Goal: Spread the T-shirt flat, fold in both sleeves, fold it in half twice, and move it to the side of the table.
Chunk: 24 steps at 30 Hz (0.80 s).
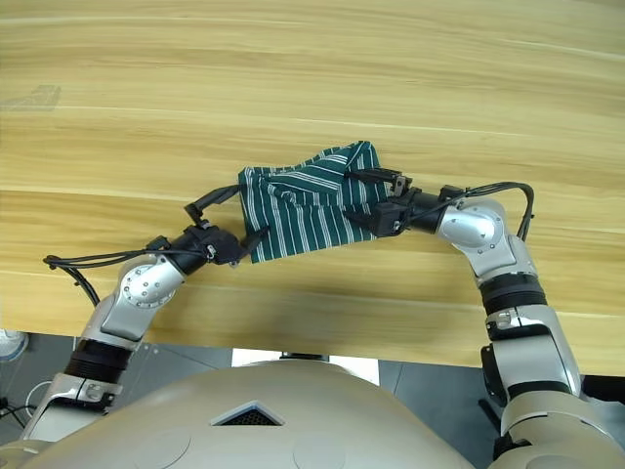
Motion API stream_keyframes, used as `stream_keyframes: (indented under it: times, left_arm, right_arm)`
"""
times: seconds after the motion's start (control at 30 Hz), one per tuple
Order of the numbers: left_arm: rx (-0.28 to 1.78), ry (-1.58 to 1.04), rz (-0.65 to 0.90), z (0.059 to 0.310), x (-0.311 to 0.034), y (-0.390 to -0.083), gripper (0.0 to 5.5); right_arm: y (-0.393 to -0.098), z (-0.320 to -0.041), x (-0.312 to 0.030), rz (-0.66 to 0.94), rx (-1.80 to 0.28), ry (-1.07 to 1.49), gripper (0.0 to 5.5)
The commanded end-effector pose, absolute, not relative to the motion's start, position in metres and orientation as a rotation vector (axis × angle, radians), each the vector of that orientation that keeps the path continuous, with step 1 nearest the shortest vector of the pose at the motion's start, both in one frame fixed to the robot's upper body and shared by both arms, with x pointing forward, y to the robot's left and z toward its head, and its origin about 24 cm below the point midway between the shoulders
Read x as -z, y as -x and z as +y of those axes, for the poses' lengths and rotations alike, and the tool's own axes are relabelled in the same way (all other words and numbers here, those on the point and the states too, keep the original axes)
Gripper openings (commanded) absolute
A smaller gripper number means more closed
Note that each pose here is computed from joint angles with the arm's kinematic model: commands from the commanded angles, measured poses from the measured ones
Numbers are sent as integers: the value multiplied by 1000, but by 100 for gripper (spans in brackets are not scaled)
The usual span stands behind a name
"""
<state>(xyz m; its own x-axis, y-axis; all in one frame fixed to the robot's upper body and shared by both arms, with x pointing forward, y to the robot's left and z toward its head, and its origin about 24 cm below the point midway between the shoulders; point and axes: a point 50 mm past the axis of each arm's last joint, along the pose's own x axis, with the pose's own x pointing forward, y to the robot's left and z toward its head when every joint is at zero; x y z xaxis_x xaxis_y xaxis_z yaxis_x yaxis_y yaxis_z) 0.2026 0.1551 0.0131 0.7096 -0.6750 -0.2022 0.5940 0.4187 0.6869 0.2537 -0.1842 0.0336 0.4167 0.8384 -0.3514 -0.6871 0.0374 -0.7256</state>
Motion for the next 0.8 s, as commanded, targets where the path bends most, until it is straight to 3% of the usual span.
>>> stream_keyframes:
  times: [0.03, 0.2, 0.57, 0.7, 0.8]
  left_arm:
    - [793, -854, -33, 166, 3, -203, 426]
    - [795, -903, -6, 167, 20, -202, 426]
    - [796, -893, -39, 161, 25, -203, 426]
    - [791, -903, -54, 159, 23, -202, 426]
    - [791, -908, -61, 158, 23, -201, 426]
  right_arm:
    - [-258, -186, -35, -194, -1175, 1015, 342]
    - [-270, -179, -46, -272, -1121, 1054, 342]
    - [-330, -165, -105, -498, -880, 1204, 342]
    - [-325, -160, -99, -520, -906, 1164, 342]
    - [-307, -150, -86, -515, -1018, 985, 342]
